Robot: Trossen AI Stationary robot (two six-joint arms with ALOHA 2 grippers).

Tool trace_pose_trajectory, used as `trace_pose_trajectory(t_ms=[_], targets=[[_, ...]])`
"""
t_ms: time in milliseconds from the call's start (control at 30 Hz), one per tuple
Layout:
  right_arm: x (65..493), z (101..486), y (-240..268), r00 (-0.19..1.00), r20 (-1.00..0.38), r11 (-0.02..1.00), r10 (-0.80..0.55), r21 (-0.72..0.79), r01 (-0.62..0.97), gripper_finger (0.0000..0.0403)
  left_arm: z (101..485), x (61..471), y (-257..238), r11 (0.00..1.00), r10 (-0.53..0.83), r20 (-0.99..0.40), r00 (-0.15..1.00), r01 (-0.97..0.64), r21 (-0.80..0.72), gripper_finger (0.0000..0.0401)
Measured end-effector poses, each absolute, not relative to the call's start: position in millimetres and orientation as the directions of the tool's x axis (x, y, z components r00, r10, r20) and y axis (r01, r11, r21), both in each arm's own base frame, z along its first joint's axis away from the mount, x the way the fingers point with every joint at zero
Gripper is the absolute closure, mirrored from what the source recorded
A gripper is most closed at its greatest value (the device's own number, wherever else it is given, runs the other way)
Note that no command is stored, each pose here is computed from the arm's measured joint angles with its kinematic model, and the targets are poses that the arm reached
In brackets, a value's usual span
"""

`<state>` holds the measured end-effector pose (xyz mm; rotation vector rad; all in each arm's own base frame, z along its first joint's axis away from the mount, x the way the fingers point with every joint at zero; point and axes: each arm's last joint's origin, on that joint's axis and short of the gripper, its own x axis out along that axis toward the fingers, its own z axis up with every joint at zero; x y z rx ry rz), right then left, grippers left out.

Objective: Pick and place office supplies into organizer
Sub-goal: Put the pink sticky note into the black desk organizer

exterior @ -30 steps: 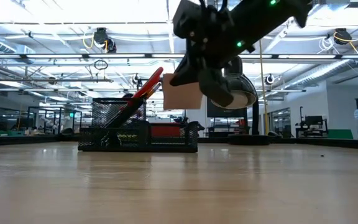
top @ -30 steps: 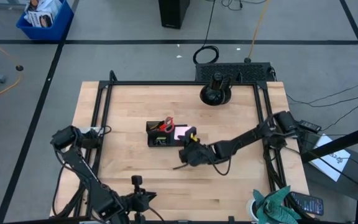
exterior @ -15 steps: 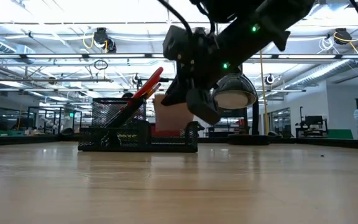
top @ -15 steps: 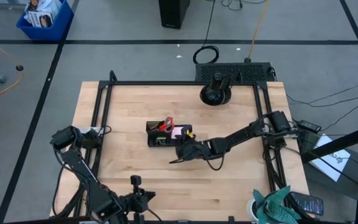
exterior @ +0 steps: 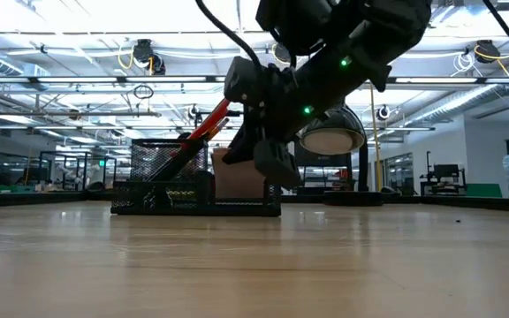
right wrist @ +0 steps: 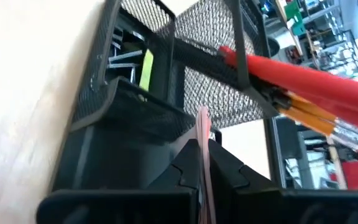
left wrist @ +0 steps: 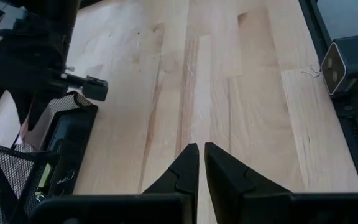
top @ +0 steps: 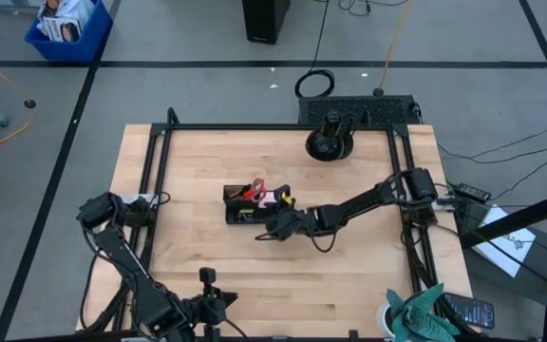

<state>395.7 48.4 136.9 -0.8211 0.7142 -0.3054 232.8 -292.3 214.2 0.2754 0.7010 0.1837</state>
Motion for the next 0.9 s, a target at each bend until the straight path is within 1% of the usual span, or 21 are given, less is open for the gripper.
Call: trace_pose_trajectory(t_ms=[200, 400, 600, 733, 900], targets=[[397.0, 136.5, 43.6, 0.747, -0.487, 0.712, -0.452, -0.701, -0.026, 0.0401, 214.3, 232.8, -292.3, 0.948, 0.258, -0.608, 0.751, -0.074, 0.31, 0.0366], [398.4, 135.2, 39.9, 0.771, -0.524, 0.797, -0.362, -0.603, -0.035, 0.04, 214.3, 232.8, -292.3, 0.949, 0.258, -0.608, 0.751, -0.077, 0.307, 0.0366], [397.2, 133.2, 39.2, 0.76, -0.545, 0.808, -0.353, -0.588, -0.047, 0.04, 214.2, 232.8, -292.4, 0.949, 0.255, -0.611, 0.749, -0.075, 0.305, 0.0366], [396.3, 132.1, 39.8, 0.753, -0.557, 0.81, -0.351, -0.584, -0.054, 0.0399, 213.7, 230.3, -294.5, 0.952, 0.233, -0.631, 0.74, -0.041, 0.304, 0.0366], [395.9, 131.1, 43.8, 0.761, -0.576, 0.824, -0.298, -0.558, -0.099, 0.0393, 213.7, 226.3, -297.6, 0.951, 0.225, -0.629, 0.744, -0.025, 0.31, 0.0366]])
